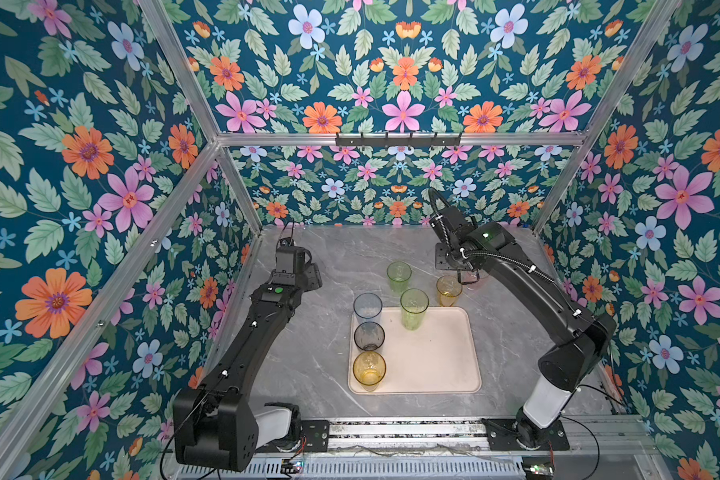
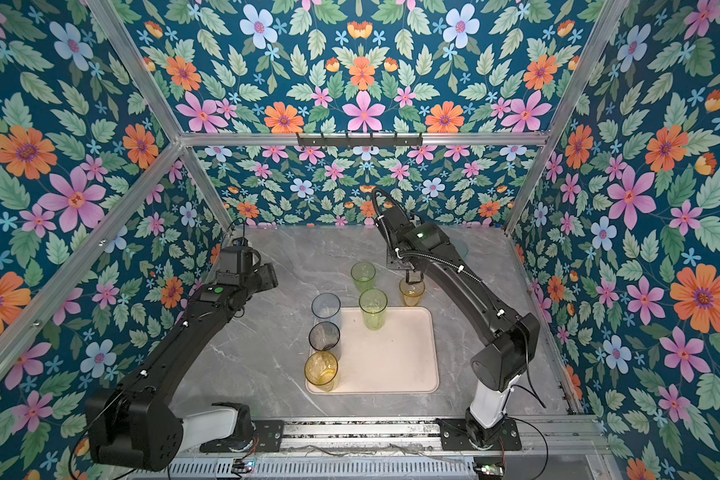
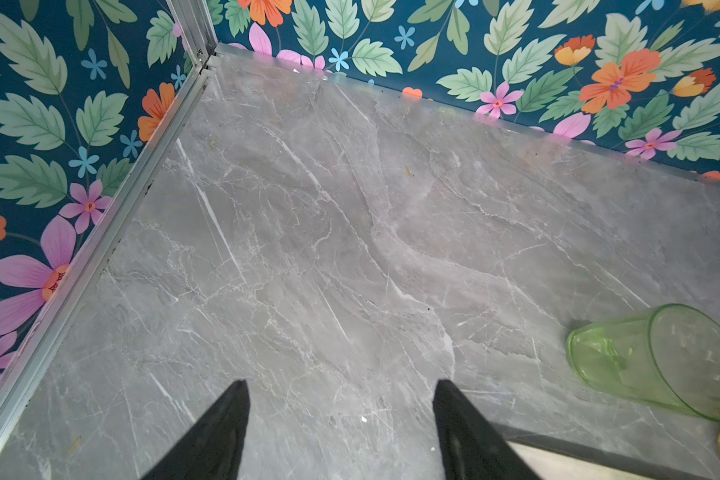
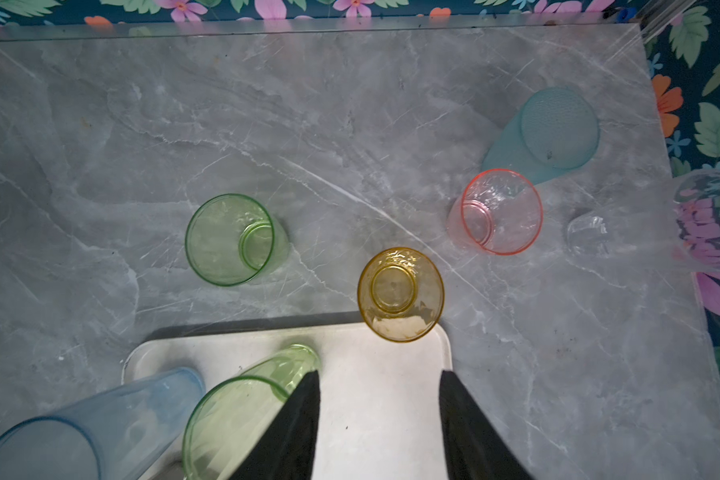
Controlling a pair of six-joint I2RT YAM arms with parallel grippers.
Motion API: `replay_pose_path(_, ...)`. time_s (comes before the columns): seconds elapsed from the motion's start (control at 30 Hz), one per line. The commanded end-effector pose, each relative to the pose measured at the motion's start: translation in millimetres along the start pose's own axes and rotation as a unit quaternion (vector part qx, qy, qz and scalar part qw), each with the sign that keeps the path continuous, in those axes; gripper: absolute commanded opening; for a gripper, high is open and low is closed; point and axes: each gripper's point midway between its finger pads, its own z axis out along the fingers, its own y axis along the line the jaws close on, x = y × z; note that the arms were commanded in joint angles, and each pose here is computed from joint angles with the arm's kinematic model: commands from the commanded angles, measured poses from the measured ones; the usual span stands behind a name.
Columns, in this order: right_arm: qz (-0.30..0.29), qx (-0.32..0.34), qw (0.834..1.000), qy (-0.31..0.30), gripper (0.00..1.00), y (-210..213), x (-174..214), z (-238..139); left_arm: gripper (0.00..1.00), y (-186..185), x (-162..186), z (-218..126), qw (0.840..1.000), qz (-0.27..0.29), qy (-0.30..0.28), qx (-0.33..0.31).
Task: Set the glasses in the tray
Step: 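Raise the right gripper and reach to the teal dotted glass near the far corner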
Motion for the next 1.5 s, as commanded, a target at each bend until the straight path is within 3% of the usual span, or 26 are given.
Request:
replay_pose_path(0.0,0.003,0.004,1.000,-0.018,0.49,-16,-18,0,0.73,0,-3,-1,1.000,0.002,-0.005,0.001)
replay_pose_path(0.43,0.091,0.013,0.995,-0.031,0.49,-90,-63,29,0.73,0,-3,-1,1.000,0.003,-0.006,-0.001)
replay_pose_path(0.57,0.094,0.033,0.994,-0.036,0.50,-113,-73,48,0.73,-1,-3,0,1.000,0.002,-0.005,0.002)
replay_pose_path(1.47,0.172,0.050,0.983,0.041,0.51,-180,-62,145,0.73,-4,3,5,1.000,0.005,0.009,0.011)
